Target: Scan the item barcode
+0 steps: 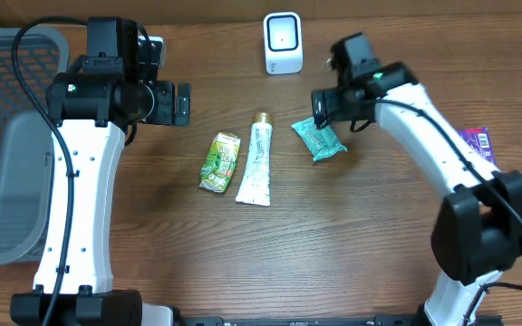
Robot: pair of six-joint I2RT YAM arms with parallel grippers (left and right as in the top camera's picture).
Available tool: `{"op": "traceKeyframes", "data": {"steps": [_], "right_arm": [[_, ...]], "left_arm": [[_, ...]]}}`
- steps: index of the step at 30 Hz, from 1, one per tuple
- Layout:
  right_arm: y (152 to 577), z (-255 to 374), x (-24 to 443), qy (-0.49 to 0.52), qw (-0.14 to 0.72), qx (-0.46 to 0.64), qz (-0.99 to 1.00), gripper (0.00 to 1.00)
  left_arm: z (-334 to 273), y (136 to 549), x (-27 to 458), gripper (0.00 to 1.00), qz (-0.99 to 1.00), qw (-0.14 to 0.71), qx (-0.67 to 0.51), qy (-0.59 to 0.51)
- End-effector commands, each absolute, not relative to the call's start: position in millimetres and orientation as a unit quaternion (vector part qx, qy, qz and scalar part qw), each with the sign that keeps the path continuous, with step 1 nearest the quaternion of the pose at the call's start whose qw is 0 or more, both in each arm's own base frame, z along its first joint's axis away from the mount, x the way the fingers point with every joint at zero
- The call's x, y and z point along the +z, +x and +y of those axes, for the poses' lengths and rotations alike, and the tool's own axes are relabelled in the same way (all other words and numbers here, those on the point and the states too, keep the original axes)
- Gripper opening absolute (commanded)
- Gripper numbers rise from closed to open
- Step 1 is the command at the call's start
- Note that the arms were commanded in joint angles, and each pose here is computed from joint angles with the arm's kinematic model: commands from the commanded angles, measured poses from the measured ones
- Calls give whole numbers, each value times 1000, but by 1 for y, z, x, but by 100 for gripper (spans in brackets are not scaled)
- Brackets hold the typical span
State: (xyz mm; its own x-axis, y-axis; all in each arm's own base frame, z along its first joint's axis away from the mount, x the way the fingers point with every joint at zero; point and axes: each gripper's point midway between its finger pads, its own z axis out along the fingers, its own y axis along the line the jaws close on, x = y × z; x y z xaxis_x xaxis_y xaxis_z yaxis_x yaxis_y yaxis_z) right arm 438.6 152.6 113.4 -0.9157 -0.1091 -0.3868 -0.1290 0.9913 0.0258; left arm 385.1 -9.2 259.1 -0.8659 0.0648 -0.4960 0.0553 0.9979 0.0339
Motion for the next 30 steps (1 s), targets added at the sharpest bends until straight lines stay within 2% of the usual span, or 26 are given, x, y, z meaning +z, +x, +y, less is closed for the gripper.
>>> {"op": "traceKeyframes", "data": {"steps": [1,2,6,9,14,16,24,28,30], "right_arm": [[411,184,130,106,99,212,966,100],[403,186,122,111,75,220,966,100],[380,177,85,215,15,201,955,79],[371,174,62,281,-7,195,939,77],[365,168,42,326,-9,181,928,76],[370,161,33,344,17,158,925,70],[371,173,15,330,50,165,928,51],[377,171,17,300,65,169,937,27],[384,170,22,254,77,179,947,20]], "left_arm": [[-12,387,267,100,962,268,7,44],[-12,387,267,100,962,268,7,44],[-12,387,267,100,962,268,7,44],[-12,386,267,100,962,268,7,44],[-12,387,267,99,962,268,7,44],[-12,386,267,100,962,268,7,44],[-12,387,267,100,962,268,7,44],[-12,387,267,100,962,268,7,44],[-12,387,267,100,962,268,7,44]]}}
